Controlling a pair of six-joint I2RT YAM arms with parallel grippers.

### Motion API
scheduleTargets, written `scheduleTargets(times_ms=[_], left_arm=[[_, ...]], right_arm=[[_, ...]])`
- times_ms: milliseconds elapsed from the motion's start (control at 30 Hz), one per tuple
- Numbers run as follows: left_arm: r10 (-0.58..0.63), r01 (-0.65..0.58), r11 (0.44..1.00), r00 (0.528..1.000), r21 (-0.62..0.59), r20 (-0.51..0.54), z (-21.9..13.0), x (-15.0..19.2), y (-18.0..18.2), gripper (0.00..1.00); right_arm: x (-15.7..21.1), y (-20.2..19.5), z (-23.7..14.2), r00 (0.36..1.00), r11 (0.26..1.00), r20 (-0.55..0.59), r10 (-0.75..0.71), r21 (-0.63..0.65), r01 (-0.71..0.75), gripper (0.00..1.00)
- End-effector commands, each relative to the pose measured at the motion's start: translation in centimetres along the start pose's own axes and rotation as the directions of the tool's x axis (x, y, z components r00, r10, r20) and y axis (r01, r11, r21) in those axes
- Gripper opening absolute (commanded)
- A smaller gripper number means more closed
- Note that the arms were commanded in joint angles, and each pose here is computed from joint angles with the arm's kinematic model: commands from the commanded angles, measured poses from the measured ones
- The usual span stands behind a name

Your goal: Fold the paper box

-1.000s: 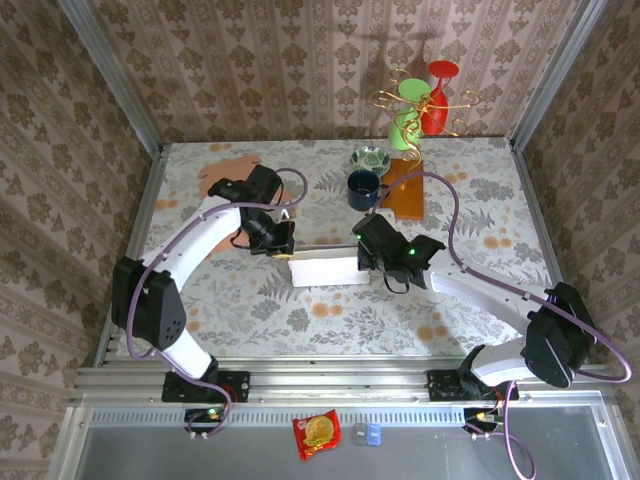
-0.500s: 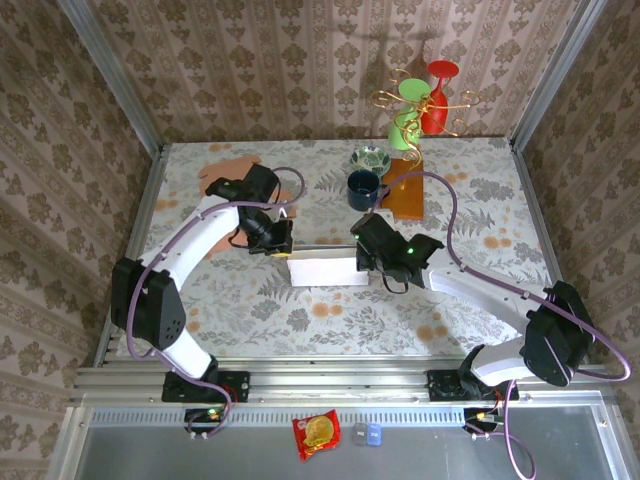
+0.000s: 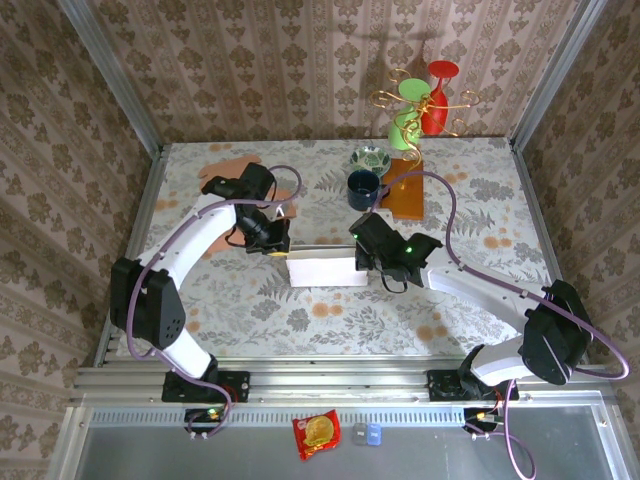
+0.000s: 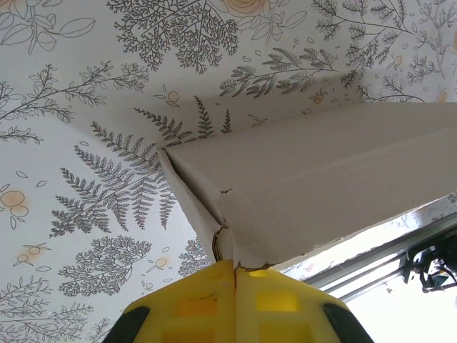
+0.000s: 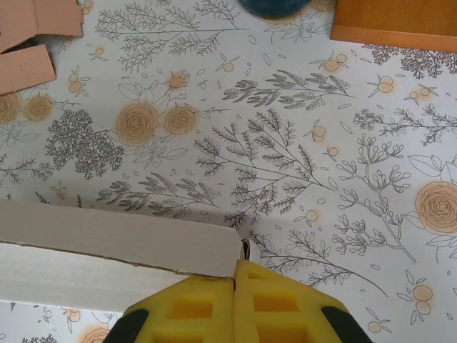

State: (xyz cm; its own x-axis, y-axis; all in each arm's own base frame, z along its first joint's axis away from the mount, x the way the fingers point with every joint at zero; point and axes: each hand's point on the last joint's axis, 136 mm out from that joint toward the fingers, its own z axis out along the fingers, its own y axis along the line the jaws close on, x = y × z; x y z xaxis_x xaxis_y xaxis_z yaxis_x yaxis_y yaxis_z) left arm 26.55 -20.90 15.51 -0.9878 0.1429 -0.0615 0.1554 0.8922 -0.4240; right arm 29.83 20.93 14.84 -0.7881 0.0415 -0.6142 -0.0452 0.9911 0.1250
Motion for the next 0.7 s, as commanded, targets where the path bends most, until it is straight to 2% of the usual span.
scheduleTargets(times_ms=[0, 667], left_arm=[[-0.010, 0.009, 1.000, 1.000, -0.018, -0.025, -0.19, 0.92, 0.63, 0.01], [-0.003, 0.002, 0.999, 1.000, -0.049, -0.031, 0.01, 1.37, 1.42, 0.01]], right_arm=[[2.37, -0.81, 0.56, 0.996, 0.999, -0.093, -0.016, 0.046, 0.021, 0.00], [2.22, -0.76, 0.49, 0.996, 0.999, -0.089, -0.021, 0.045, 0.025, 0.00]])
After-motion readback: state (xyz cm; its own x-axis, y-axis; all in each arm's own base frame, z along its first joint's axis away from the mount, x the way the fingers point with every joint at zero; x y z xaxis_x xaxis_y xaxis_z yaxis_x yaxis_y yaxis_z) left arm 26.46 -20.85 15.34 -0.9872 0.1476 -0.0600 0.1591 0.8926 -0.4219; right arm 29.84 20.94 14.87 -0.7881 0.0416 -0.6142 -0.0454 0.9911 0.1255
